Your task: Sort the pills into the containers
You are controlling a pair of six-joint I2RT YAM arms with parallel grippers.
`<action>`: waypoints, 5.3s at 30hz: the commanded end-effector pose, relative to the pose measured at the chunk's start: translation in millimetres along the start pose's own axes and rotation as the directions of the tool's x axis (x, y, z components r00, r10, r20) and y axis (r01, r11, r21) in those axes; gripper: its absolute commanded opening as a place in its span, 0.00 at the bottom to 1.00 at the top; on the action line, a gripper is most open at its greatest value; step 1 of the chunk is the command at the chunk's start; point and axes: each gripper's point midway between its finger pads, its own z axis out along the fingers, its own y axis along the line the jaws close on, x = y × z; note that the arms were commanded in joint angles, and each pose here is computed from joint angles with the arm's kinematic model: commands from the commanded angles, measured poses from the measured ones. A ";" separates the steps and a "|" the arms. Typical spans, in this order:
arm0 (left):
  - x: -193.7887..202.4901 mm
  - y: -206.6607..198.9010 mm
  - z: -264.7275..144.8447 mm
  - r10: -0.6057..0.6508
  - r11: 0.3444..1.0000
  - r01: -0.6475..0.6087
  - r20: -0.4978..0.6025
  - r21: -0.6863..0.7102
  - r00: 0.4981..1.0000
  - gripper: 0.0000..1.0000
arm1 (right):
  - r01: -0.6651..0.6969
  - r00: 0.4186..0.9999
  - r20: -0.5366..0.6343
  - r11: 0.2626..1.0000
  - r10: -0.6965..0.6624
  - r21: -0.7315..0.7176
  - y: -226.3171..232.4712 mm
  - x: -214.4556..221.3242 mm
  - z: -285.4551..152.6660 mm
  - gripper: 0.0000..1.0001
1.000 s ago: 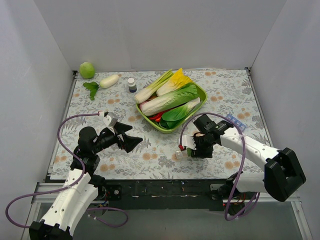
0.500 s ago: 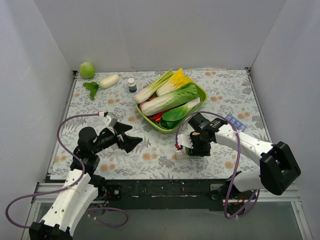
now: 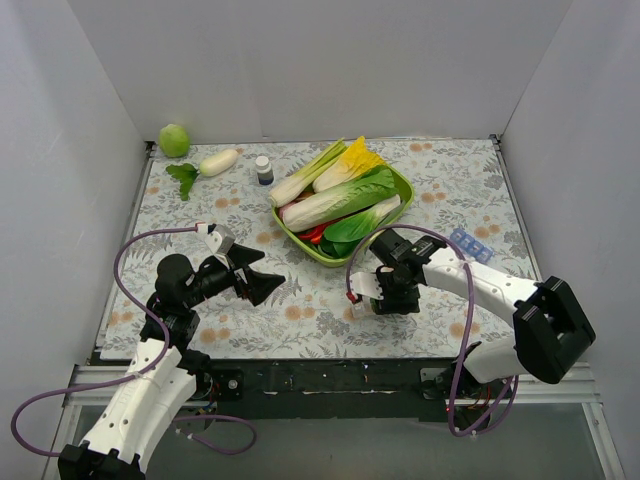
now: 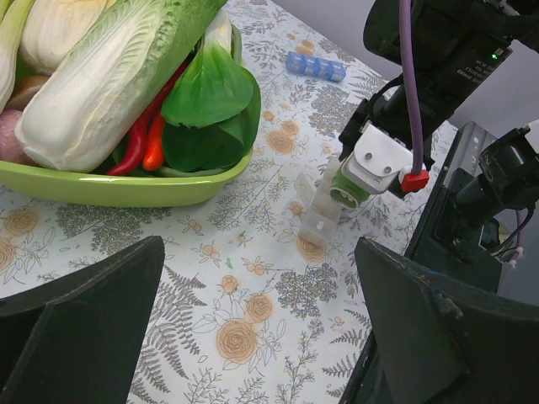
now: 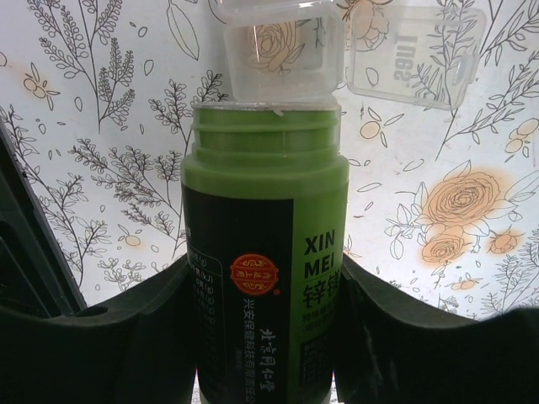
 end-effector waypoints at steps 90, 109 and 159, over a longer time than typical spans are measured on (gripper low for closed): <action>109.7 113.1 -8.2 -0.726 0.427 0.351 -0.085 -0.833 0.683 0.95 | -0.376 -0.006 0.989 0.917 -0.148 0.135 -7.2 -142.3 -241.2 0.01; 150.4 152.4 0.9 -0.658 0.267 0.022 -0.166 -0.963 0.735 0.69 | -0.376 0.109 0.991 0.920 -0.073 0.109 -0.4 -129.7 -193.7 0.01; -4.3 -109.0 154.2 -0.816 0.506 0.862 -0.306 0.036 0.491 0.15 | -0.349 0.576 0.817 0.903 -0.003 0.249 -24.5 -91.2 -116.2 0.01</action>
